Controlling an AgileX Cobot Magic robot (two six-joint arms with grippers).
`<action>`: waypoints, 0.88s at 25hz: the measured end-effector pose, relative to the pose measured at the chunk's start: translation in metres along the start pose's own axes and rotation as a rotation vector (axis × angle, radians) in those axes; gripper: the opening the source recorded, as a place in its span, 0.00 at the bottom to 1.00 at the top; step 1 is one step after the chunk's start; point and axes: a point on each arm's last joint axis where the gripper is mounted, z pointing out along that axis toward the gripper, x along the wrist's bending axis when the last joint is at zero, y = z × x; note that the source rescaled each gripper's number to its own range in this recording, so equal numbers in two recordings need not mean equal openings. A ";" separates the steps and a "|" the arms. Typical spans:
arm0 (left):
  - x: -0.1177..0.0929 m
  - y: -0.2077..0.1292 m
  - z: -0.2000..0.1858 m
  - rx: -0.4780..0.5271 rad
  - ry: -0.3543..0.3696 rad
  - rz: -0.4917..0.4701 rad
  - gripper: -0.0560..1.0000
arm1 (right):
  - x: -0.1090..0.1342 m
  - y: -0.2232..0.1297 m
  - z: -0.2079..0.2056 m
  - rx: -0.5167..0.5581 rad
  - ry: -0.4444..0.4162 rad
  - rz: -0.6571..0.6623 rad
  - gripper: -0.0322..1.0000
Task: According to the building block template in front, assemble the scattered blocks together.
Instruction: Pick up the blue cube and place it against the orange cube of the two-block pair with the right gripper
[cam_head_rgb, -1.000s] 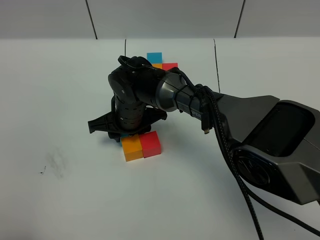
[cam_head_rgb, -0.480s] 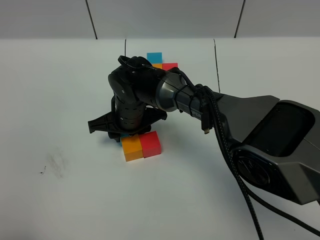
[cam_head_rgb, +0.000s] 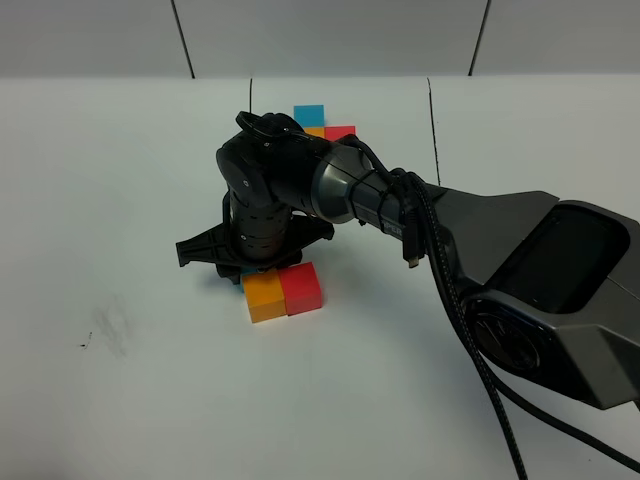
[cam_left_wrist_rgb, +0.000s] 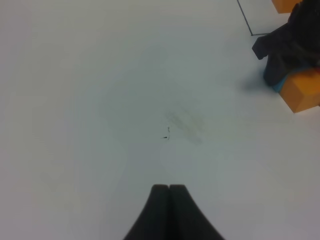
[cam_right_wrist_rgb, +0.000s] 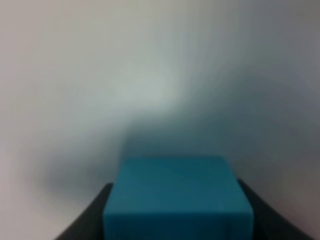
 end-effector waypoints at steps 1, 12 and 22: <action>0.000 0.000 0.000 0.000 0.000 0.000 0.05 | 0.000 0.000 0.000 0.002 -0.001 0.000 0.45; 0.000 0.000 0.000 0.000 0.000 0.000 0.05 | -0.001 0.000 0.000 -0.009 -0.020 -0.013 0.45; 0.000 0.000 0.000 0.000 0.000 0.000 0.05 | -0.003 0.002 0.000 -0.032 -0.050 -0.046 0.55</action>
